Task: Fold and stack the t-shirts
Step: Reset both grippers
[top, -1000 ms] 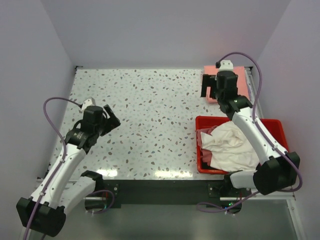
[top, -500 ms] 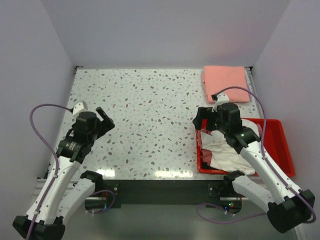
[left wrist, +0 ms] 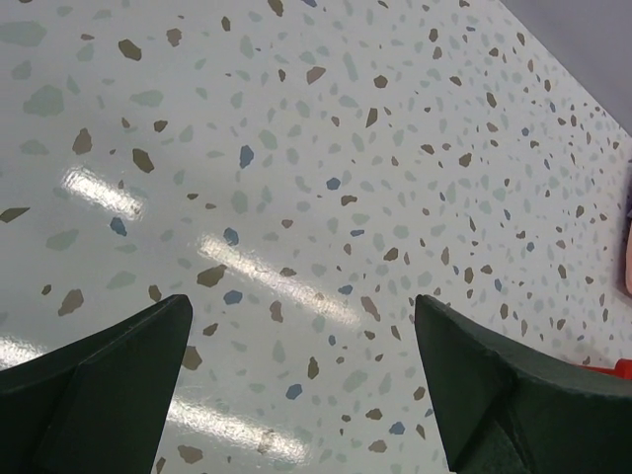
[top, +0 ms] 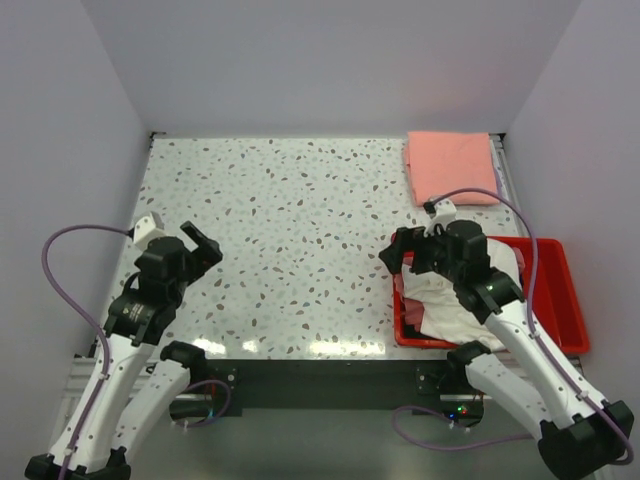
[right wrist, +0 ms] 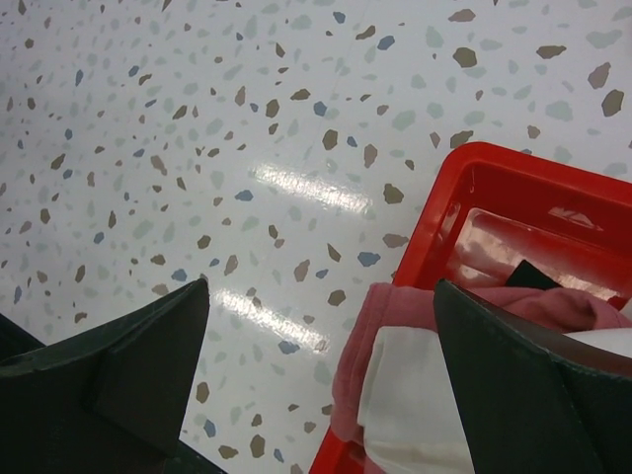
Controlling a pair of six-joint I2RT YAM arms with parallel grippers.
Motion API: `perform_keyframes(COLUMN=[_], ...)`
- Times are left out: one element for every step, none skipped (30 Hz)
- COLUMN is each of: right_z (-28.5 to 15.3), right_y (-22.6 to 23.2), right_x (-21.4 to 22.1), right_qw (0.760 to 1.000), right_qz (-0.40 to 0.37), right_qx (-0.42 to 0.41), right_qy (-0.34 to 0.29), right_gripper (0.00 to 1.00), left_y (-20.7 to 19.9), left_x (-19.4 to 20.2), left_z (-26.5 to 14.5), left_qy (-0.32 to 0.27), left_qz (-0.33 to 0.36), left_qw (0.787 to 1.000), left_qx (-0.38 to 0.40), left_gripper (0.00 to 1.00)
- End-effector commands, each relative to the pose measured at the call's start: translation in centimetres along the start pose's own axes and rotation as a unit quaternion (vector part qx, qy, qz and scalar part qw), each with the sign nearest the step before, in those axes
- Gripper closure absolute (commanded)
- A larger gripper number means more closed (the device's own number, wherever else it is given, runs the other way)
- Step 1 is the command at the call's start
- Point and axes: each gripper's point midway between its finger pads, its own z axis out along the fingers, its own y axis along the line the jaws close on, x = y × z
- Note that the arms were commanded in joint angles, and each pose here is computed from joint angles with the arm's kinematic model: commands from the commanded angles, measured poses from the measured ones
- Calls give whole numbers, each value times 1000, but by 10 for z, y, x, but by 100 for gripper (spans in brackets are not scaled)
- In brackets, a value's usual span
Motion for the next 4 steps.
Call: perform_keyframes(right_z=[-1, 0, 1, 1], right_y=[5, 6, 6, 5], right_x=[-10, -12, -15, -16], right_qw=[1000, 999, 999, 999], right_qz=[0, -1, 0, 6], right_qx=[-14, -14, -13, -11], right_qy=[-27, -29, -33, -35], right_gripper=[1, 1, 1, 1], left_y=[6, 6, 6, 6], left_x=[-1, 0, 0, 0], left_z=[1, 2, 2, 3], left_qy=[-6, -4, -3, -3], left_qz=[-7, -7, -7, -7], left_qw=[1000, 1000, 1000, 1000], left_qx=[-18, -18, -18, -18], left_gripper=[0, 0, 0, 0])
